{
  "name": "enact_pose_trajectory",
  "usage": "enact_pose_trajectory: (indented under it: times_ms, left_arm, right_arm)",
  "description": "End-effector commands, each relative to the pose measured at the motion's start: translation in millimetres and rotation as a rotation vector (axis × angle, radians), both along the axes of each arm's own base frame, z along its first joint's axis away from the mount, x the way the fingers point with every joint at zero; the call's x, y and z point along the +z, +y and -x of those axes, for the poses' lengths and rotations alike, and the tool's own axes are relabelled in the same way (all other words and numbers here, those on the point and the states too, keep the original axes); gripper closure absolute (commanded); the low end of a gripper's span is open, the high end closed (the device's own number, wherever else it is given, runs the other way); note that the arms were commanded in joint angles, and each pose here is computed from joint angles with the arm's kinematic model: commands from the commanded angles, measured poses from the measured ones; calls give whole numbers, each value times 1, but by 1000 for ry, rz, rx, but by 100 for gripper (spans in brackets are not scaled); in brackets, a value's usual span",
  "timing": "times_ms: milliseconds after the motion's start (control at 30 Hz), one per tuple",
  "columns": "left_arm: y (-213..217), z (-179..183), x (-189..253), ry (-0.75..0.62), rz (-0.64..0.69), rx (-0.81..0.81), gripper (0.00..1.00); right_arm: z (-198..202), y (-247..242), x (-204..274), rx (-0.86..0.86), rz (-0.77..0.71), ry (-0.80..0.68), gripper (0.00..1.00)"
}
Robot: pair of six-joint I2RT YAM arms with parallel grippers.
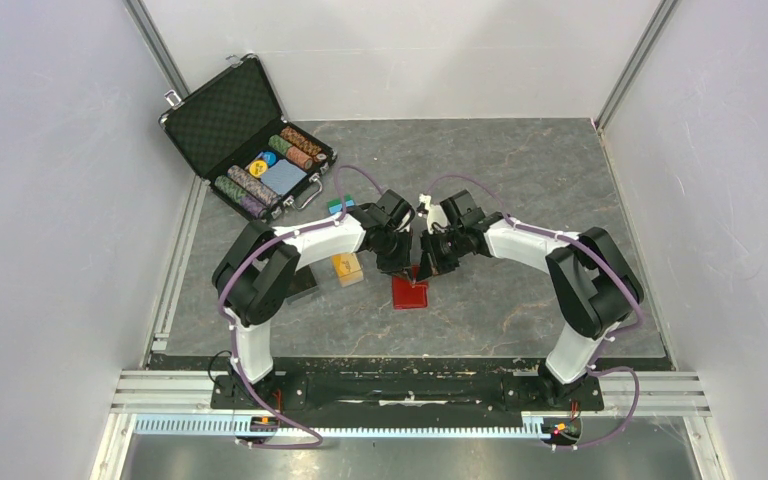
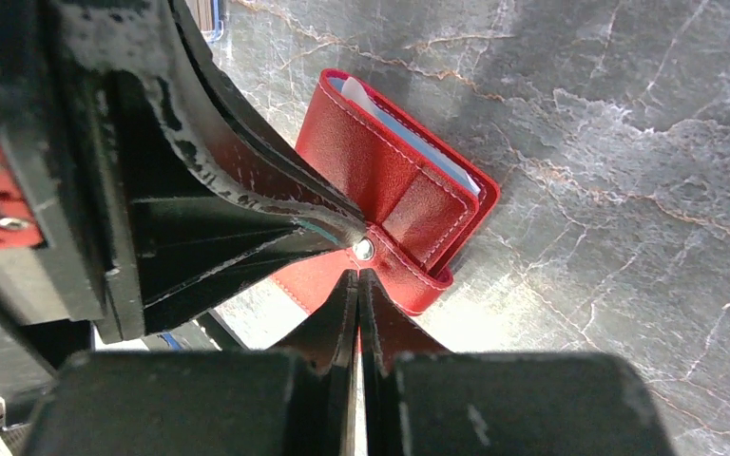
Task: Put the credit cards into the card holder
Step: Close the card holder at the center of the board.
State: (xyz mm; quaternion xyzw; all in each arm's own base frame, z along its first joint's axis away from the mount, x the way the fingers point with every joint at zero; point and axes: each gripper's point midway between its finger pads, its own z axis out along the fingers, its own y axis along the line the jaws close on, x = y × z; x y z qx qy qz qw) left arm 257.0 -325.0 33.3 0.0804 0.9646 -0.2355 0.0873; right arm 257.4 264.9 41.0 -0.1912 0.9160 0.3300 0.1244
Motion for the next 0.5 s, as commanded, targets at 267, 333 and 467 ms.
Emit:
enact_pose_trajectory:
  times_ms: [267,333,467]
  left_arm:
    - [-1,2,-7,-22,-36,-53,98]
    - [0,3,-9,-17,-40,-56,98]
    - [1,7,-15,-8,-53,-64,98]
  right_arm:
    - [11,3,-20,0,-8,36,100]
    - [15,1,-27,1,14,44,100]
    - [21,-6,-43,-8,69,70,100]
